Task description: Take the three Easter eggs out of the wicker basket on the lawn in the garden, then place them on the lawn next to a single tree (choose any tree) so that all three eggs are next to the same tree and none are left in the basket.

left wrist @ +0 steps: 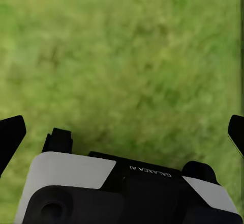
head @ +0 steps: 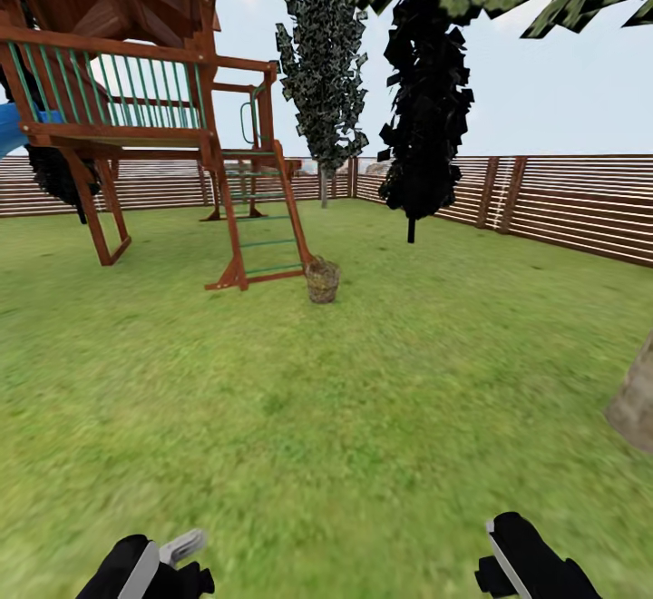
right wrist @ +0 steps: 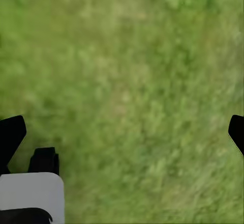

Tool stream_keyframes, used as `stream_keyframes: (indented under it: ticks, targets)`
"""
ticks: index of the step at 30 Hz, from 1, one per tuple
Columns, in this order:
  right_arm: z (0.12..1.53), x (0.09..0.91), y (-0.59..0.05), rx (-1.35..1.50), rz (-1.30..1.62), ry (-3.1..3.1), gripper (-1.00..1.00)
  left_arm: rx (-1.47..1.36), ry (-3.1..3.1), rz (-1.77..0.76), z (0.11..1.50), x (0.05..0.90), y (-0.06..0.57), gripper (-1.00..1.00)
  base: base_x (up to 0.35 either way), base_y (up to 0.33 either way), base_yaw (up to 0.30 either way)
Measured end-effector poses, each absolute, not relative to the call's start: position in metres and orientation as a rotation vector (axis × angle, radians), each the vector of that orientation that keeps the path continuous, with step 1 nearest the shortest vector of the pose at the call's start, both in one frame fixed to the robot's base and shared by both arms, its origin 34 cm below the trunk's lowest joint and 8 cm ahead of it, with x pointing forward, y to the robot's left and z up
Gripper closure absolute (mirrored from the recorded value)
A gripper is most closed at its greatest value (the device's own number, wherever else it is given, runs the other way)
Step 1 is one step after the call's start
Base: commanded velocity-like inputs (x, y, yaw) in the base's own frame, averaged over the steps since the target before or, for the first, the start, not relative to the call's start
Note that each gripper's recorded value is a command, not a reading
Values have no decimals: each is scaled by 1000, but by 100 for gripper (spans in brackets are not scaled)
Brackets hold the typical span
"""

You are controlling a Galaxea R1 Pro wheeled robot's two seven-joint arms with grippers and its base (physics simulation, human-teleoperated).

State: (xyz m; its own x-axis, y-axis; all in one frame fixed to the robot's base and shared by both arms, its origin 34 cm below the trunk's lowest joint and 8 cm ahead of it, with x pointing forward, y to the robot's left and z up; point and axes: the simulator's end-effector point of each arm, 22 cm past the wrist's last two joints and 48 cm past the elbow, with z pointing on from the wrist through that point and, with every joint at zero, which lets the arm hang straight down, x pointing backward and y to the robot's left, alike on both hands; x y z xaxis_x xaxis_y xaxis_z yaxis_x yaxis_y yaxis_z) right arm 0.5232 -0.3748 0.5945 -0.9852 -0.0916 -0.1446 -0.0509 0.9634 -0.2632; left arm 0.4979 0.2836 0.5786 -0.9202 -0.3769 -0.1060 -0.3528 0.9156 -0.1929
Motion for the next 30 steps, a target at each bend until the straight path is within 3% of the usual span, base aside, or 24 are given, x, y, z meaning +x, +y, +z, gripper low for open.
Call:
stream_keyframes:
  ticks: [30]
  targets:
    - [594,523,-374,-110,-389,2958,-100,-562,2935,-255,579,498,284,-100,350,0,0]
